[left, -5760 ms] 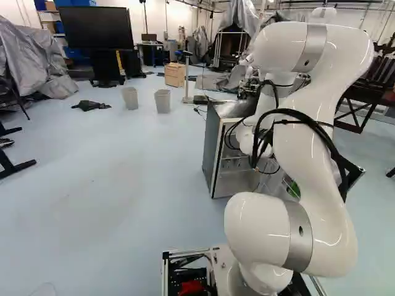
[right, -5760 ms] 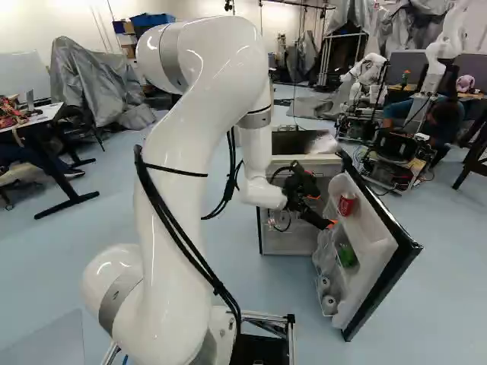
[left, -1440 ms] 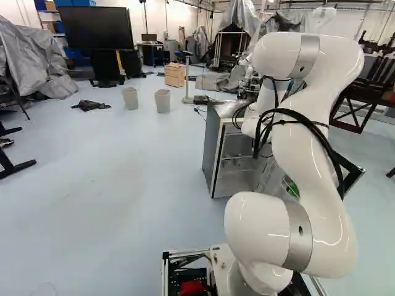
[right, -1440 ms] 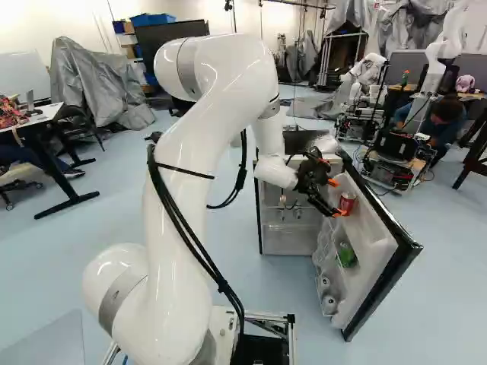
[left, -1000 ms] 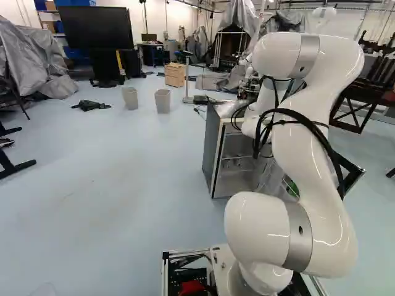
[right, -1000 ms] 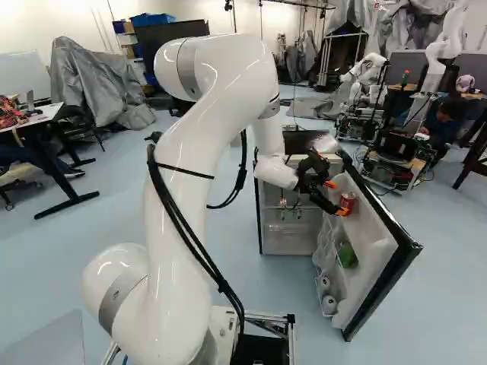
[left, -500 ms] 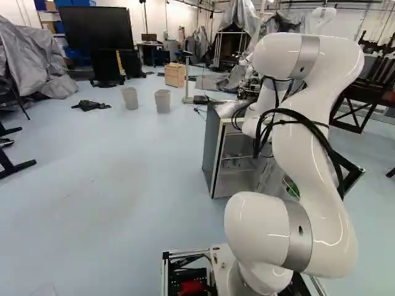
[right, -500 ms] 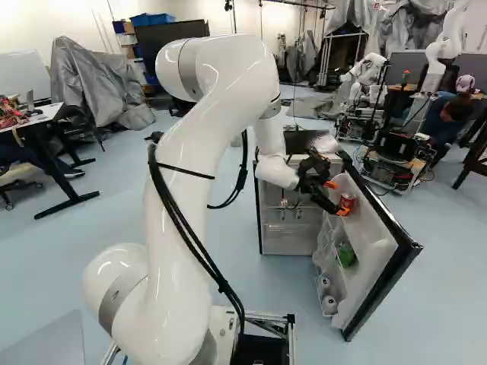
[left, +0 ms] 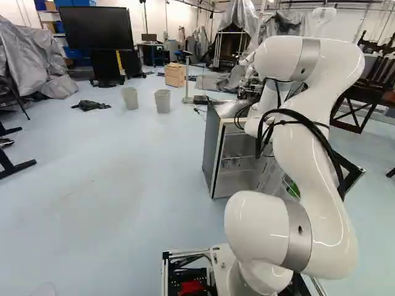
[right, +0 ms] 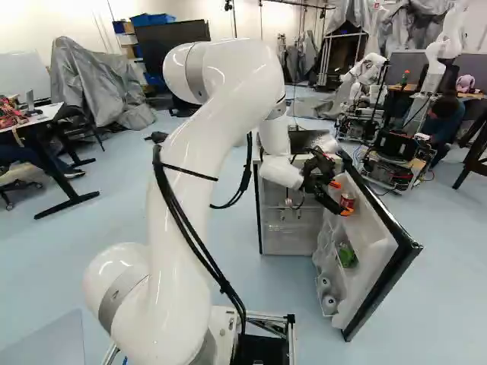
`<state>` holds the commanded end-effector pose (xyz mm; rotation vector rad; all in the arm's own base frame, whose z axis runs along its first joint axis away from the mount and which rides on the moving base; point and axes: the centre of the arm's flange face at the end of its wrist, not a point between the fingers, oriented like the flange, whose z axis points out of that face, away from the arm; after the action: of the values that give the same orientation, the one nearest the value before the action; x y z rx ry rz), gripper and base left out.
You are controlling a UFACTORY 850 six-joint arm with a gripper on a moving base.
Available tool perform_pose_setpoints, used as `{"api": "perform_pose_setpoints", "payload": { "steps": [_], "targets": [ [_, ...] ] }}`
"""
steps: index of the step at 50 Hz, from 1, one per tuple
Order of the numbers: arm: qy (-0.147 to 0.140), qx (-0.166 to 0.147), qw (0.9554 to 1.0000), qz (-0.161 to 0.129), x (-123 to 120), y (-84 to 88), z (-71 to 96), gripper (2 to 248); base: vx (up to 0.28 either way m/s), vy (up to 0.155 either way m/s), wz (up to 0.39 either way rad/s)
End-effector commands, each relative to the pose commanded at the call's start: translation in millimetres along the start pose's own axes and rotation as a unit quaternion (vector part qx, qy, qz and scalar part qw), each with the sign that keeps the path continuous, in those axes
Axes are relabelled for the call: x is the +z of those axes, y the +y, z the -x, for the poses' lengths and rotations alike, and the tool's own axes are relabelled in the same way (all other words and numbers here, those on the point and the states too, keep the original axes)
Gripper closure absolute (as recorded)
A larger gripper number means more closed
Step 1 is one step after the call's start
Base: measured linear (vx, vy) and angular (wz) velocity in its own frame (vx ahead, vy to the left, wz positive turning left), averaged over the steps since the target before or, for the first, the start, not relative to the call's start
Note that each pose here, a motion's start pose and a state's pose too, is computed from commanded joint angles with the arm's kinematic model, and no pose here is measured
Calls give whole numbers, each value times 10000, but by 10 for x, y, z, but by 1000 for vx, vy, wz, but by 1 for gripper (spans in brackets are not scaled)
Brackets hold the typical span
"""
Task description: Grab a drink from the fridge
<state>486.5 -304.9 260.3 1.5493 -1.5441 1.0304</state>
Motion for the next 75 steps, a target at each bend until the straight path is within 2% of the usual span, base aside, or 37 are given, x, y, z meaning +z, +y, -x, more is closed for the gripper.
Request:
{"api": "perform_pose_setpoints", "payload": {
  "steps": [24, 25, 29, 30, 34, 35, 40, 41, 45, 46, 75],
  "targets": [
    [4, 30, 10000, 60, 57, 43, -30, 3, 0, 0, 0],
    [4, 30, 10000, 60, 57, 43, -30, 24, 0, 0, 0],
    [4, 30, 10000, 60, 57, 43, -30, 24, 0, 0, 0],
    [4, 30, 10000, 60, 57, 43, -30, 61, 0, 0, 0],
    [4, 30, 10000, 60, 57, 43, -30, 61, 0, 0, 0],
    [4, 30, 10000, 60, 57, 43, -30, 99, 0, 0, 0],
    [4, 30, 10000, 60, 57, 43, -30, 99, 0, 0, 0],
    [4, 30, 10000, 60, 57, 43, -30, 137, 0, 0, 0],
    [4, 30, 10000, 60, 57, 43, -30, 137, 0, 0, 0],
    [4, 30, 10000, 60, 57, 43, -30, 156, 0, 0, 0],
    [25, 10, 10000, 54, 29, 50, -24, 156, 0, 0, 0]
  ]
}}
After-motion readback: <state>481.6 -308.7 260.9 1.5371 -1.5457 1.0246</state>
